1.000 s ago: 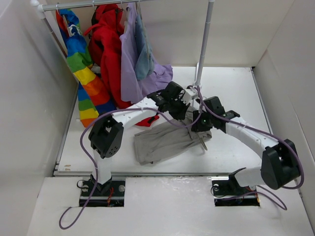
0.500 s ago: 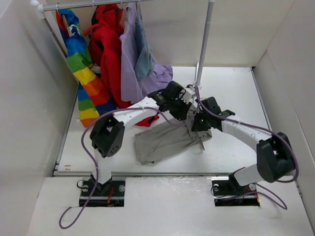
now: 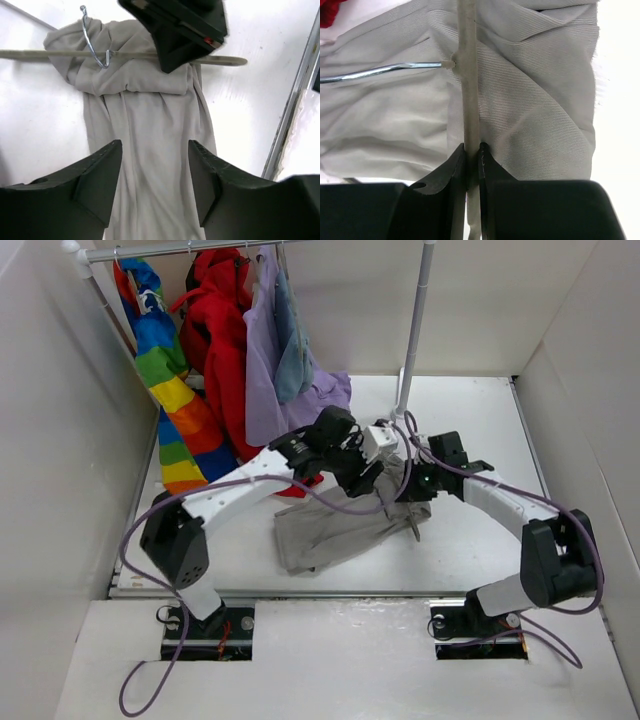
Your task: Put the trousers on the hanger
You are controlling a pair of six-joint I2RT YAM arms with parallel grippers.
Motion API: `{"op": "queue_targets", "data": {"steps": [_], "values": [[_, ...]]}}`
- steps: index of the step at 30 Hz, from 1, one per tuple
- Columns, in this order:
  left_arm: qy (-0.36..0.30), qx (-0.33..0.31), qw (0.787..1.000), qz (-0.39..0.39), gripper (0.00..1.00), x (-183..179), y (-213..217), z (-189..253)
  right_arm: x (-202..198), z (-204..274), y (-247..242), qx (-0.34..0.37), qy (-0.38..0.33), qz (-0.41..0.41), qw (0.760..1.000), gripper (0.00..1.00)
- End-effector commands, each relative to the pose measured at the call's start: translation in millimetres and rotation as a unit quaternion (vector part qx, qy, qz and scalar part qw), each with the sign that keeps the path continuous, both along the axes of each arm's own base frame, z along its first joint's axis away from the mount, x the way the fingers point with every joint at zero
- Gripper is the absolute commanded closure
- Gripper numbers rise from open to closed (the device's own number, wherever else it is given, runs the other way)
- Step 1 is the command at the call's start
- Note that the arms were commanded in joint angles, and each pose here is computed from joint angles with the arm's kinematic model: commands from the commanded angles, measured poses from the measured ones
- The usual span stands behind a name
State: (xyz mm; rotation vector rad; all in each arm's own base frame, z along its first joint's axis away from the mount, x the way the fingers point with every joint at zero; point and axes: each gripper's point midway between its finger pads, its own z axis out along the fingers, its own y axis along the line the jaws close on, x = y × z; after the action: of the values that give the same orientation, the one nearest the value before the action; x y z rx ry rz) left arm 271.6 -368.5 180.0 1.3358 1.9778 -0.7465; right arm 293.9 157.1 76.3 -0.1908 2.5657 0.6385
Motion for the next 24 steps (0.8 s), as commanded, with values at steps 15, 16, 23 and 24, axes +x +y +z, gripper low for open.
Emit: {"op": "queue_targets", "data": {"steps": [15,16,23,24], "values": [[-0.429,0.051,0.888,-0.158,0.36,40,-45,-35,23,9,-5,0.089,-0.018,0.046,0.995,1.00],[-0.447,0.036,0.876,-0.176,0.36,36,-48,-38,24,10,-7,0.091,-0.021,0.049,0.994,1.00],[-0.477,0.070,0.848,-0.218,0.33,51,-64,-53,21,8,-8,0.098,-0.015,0.058,0.993,1.00],[-0.483,0.077,0.842,-0.227,0.33,52,-64,-56,20,6,-6,0.102,-0.010,0.061,0.993,1.00]]}}
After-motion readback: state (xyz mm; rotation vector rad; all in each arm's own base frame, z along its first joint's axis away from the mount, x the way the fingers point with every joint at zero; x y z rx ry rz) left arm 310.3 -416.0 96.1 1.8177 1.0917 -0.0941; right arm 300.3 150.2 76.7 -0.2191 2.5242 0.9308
